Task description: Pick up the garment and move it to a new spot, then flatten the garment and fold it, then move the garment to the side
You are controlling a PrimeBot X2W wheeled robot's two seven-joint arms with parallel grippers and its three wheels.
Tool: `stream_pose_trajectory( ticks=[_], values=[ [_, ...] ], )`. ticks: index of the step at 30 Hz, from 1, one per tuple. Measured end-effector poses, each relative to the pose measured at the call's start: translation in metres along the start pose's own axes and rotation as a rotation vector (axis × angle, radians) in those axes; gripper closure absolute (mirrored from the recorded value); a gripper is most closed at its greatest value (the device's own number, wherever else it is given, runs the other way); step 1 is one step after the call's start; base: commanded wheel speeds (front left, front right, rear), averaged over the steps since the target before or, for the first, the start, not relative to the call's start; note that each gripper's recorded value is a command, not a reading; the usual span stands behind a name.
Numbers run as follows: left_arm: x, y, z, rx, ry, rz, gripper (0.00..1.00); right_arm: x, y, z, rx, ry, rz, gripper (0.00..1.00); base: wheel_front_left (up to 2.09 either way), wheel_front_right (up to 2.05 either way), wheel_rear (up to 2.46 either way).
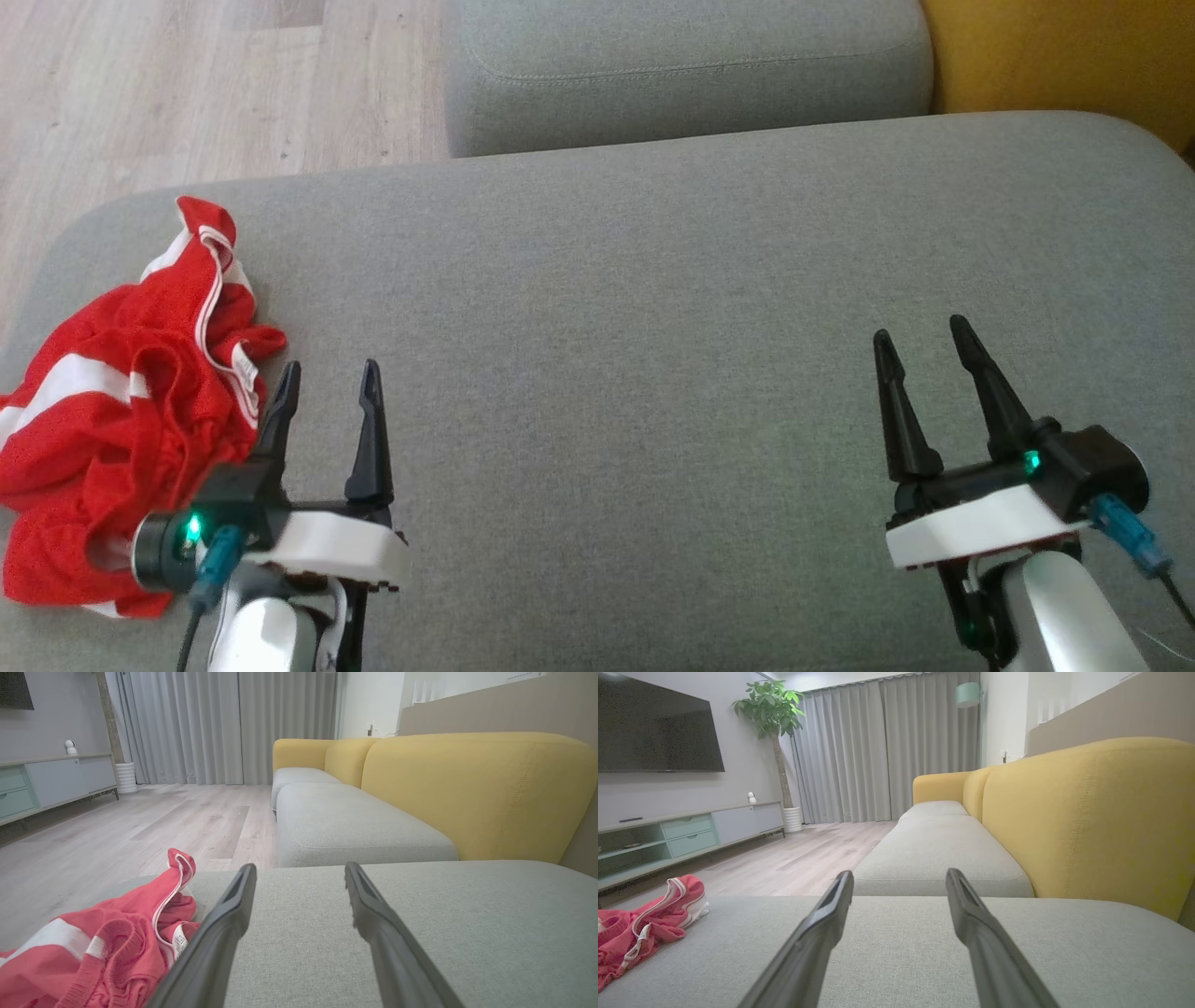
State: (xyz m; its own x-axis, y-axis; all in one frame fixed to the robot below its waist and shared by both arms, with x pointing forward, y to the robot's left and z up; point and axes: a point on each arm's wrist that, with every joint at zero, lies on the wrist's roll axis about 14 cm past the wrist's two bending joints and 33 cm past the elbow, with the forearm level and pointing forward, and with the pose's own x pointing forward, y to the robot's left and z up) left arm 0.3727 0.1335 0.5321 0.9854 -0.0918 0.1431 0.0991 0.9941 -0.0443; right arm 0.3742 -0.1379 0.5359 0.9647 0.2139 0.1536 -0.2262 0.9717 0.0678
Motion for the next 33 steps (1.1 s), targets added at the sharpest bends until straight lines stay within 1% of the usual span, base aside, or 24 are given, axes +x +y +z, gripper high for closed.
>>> stream_pose_trajectory(
  ticks=[4,7,25,33],
  values=[
    [0.0,-0.002,0.002,0.042,-0.013,-0.013,0.0,0.001,0.002,0.002,-0.046,-0.011,0.012,0.0,0.0,0.0,0.0],
    [0.001,-0.003,0.002,0.048,-0.015,-0.016,0.0,0.004,0.002,0.006,-0.057,-0.023,0.013,0.0,0.0,0.0,0.0],
    [0.004,-0.002,-0.001,0.041,-0.005,-0.016,0.0,0.004,-0.001,0.007,-0.051,-0.026,0.0,0.0,0.0,0.0,0.0],
    [0.003,-0.001,-0.004,0.035,0.006,-0.011,0.0,0.003,-0.003,-0.004,-0.019,0.007,-0.008,0.0,0.0,0.0,0.0]
  ],
)
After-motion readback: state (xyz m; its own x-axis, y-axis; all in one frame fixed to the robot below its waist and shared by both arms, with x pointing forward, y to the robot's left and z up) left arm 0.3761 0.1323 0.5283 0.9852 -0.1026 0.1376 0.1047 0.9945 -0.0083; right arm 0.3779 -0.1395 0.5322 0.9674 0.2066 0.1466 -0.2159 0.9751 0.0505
